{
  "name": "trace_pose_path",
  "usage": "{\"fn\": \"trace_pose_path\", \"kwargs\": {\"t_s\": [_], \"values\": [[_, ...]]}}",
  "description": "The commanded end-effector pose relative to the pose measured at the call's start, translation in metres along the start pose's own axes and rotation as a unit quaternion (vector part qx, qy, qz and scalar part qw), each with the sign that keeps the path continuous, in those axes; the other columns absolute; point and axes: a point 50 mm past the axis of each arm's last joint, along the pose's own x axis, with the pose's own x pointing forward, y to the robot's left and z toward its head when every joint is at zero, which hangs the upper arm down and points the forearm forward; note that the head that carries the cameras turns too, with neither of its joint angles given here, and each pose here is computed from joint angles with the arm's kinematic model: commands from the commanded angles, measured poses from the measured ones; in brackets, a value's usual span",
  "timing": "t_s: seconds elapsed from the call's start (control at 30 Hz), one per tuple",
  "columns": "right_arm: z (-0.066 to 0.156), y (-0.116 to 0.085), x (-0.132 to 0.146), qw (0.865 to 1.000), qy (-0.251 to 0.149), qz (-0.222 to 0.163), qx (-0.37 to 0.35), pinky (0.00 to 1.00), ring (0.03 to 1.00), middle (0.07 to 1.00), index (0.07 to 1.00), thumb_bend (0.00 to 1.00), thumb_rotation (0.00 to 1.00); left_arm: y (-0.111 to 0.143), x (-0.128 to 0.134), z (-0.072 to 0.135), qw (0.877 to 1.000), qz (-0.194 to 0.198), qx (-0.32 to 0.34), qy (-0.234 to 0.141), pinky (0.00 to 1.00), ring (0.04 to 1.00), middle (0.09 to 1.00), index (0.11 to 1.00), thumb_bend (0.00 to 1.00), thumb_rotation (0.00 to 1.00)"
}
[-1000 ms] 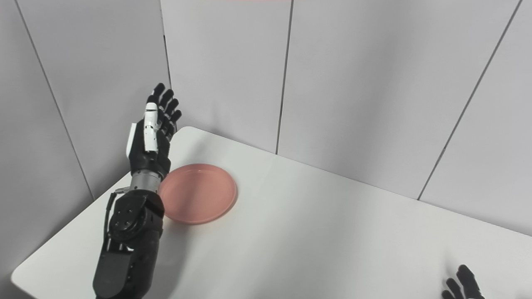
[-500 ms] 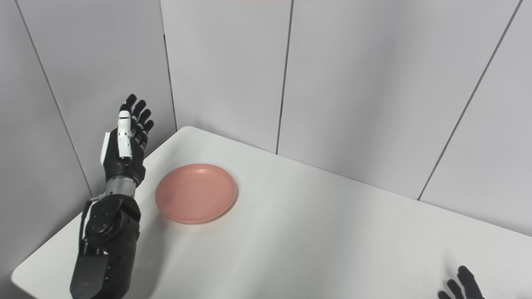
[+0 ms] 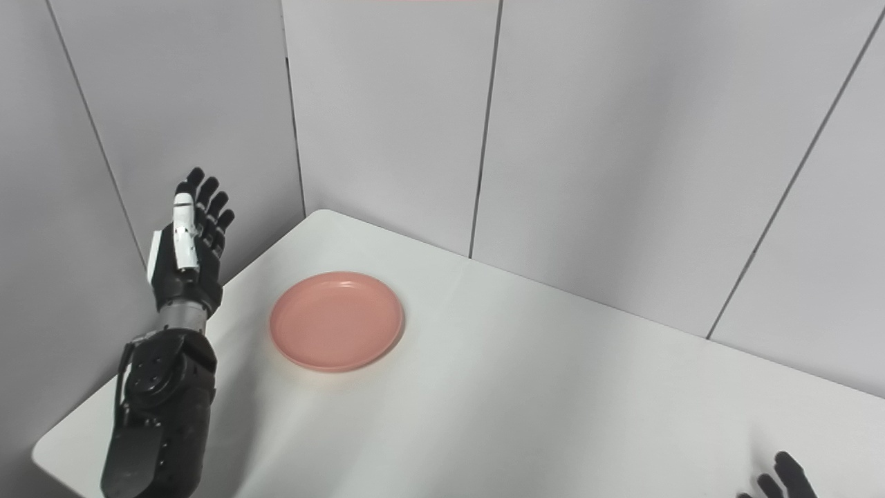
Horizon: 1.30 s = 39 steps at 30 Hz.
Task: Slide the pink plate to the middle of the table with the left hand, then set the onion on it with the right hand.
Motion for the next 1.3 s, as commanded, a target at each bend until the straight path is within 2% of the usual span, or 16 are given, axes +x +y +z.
{"fn": "trace_pose_path", "kwargs": {"t_s": [0.0, 0.23, 0.37, 0.5, 0.67, 0.83, 1.0, 1.27], "values": [[-0.011, -0.006, -0.005, 0.999, 0.041, -0.011, -0.001, 0.85, 0.925, 0.939, 0.877, 0.63, 0.85, 0.0, 0.01, 0.016, 0.999, -0.009, -0.012, -0.038, 0.96, 0.968, 0.965, 0.942, 0.41, 1.0], [-0.01, -0.006, -0.005, 0.999, 0.042, -0.012, 0.002, 0.84, 0.92, 0.936, 0.872, 0.61, 0.85, 0.01, 0.01, 0.005, 0.999, -0.005, -0.032, -0.014, 0.98, 0.971, 0.967, 0.94, 0.38, 1.0], [-0.01, -0.007, -0.005, 0.999, 0.042, -0.011, -0.001, 0.88, 0.925, 0.941, 0.878, 0.62, 0.87, 0.014, 0.011, -0.004, 0.999, -0.001, -0.037, 0.003, 0.98, 0.974, 0.974, 0.952, 0.38, 1.0], [-0.009, -0.006, -0.006, 0.999, 0.041, -0.013, -0.004, 0.87, 0.914, 0.935, 0.873, 0.63, 0.88, 0.018, 0.011, -0.014, 0.999, 0.002, -0.04, 0.026, 0.98, 0.971, 0.973, 0.953, 0.39, 1.0], [-0.009, -0.007, -0.006, 0.999, 0.041, -0.012, -0.002, 0.82, 0.893, 0.915, 0.848, 0.64, 0.85, 0.019, 0.009, -0.022, 0.998, 0.005, -0.048, 0.043, 0.98, 0.973, 0.977, 0.96, 0.38, 1.0], [-0.009, -0.008, -0.006, 0.999, 0.042, -0.015, -0.002, 0.86, 0.891, 0.913, 0.847, 0.62, 0.86, 0.024, 0.007, -0.03, 0.996, -0.001, -0.068, 0.059, 1.0, 0.989, 0.993, 0.972, 0.39, 1.0], [-0.008, -0.008, -0.006, 0.999, 0.042, -0.012, -0.005, 0.85, 0.876, 0.901, 0.839, 0.63, 0.86, 0.03, 0.006, -0.036, 0.992, -0.011, -0.102, 0.072, 1.0, 1.0, 1.0, 1.0, 0.38, 1.0], [-0.009, -0.009, -0.007, 0.999, 0.041, -0.011, -0.003, 0.82, 0.847, 0.876, 0.815, 0.64, 0.85, 0.031, 0.002, -0.044, 0.989, -0.011, -0.116, 0.093, 1.0, 1.0, 1.0, 1.0, 0.38, 1.0]]}}
